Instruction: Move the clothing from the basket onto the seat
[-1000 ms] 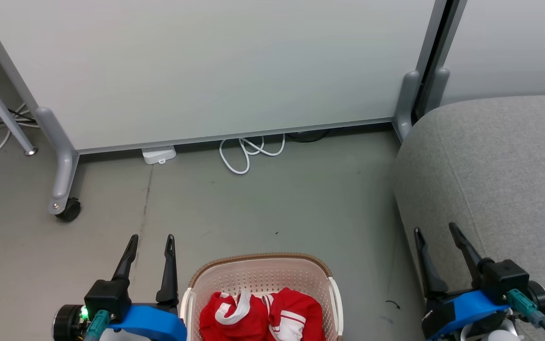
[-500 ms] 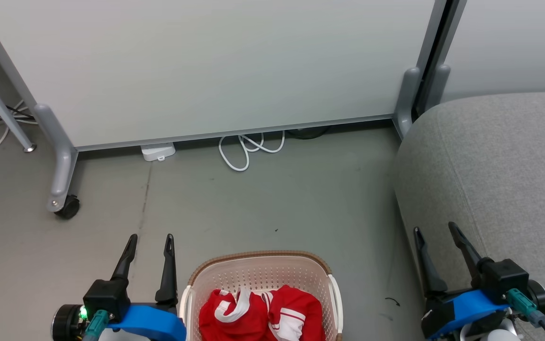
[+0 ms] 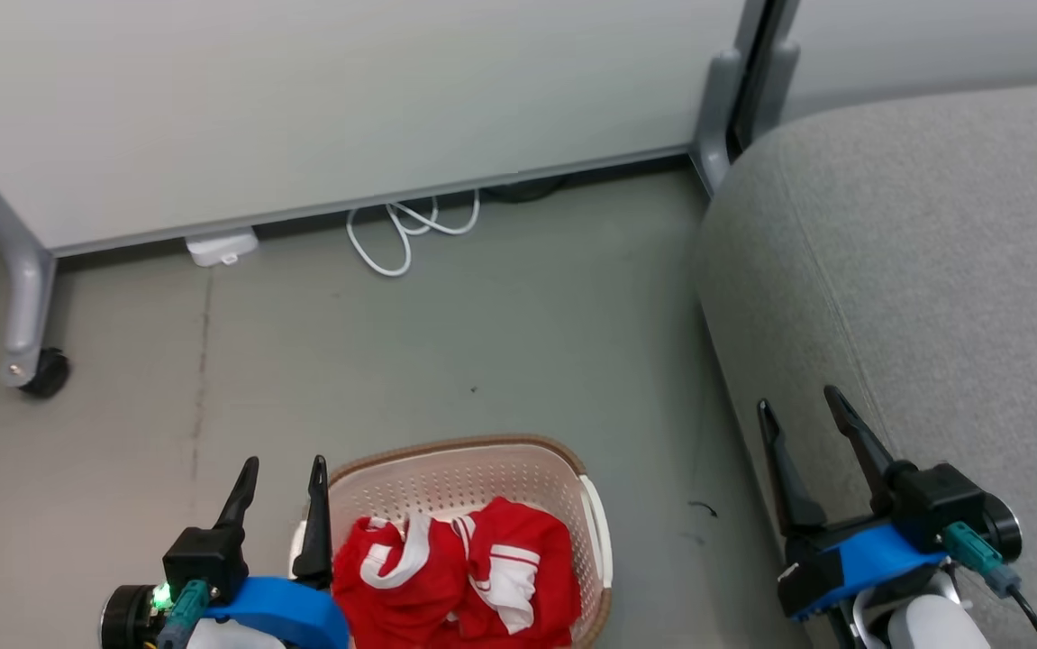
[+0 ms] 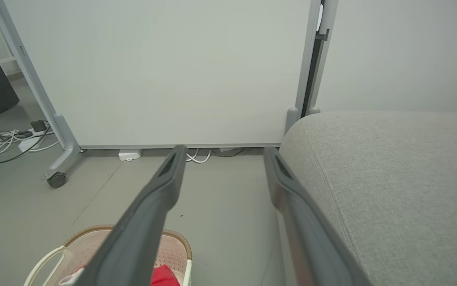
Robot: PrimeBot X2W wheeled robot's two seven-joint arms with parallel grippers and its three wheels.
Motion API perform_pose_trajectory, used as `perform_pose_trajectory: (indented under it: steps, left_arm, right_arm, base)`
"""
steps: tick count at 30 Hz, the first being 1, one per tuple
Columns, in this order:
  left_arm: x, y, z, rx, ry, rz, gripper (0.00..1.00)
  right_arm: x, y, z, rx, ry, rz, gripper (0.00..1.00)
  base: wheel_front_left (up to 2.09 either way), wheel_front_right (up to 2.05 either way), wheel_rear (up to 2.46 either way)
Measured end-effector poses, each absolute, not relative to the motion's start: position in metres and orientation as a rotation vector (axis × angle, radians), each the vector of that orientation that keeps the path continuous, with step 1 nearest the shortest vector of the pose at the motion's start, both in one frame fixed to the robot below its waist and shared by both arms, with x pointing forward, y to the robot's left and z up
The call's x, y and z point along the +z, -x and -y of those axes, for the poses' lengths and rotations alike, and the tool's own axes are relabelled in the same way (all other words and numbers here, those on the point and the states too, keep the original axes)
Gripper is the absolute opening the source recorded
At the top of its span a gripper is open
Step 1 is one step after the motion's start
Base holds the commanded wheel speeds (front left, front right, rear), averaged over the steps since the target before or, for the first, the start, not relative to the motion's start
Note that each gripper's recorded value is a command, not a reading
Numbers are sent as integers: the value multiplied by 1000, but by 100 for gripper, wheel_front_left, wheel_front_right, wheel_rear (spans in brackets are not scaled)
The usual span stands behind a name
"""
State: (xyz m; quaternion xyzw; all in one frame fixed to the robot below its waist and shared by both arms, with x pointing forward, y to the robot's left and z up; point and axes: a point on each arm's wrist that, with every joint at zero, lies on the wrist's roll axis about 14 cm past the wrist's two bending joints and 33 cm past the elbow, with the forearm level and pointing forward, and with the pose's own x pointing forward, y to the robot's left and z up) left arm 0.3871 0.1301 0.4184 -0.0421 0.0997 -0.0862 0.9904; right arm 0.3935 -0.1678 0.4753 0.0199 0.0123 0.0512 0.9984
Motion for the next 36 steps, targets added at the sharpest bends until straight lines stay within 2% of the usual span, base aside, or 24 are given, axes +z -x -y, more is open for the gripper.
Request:
perform_pose_trajectory:
  steps: [9, 16, 22, 36]
  left_arm:
    - [344, -403, -108, -252, 49, -440, 100]
    - [273, -399, -87, -357, -8, -717, 100]
    - [232, -403, -69, -430, -20, -850, 100]
    - [149, -392, -72, -412, -76, -1124, 100]
  right_arm:
    - [462, -409, 185, 58, -38, -52, 100]
    - [436, -418, 197, 22, -44, -118, 100]
    - [411, -427, 202, 11, -49, -173, 100]
    - [367, -442, 207, -1, -61, -260, 100]
  base:
    - [0, 0, 0]
    - [0, 0, 0]
    - [0, 0, 0]
    - [0, 0, 0]
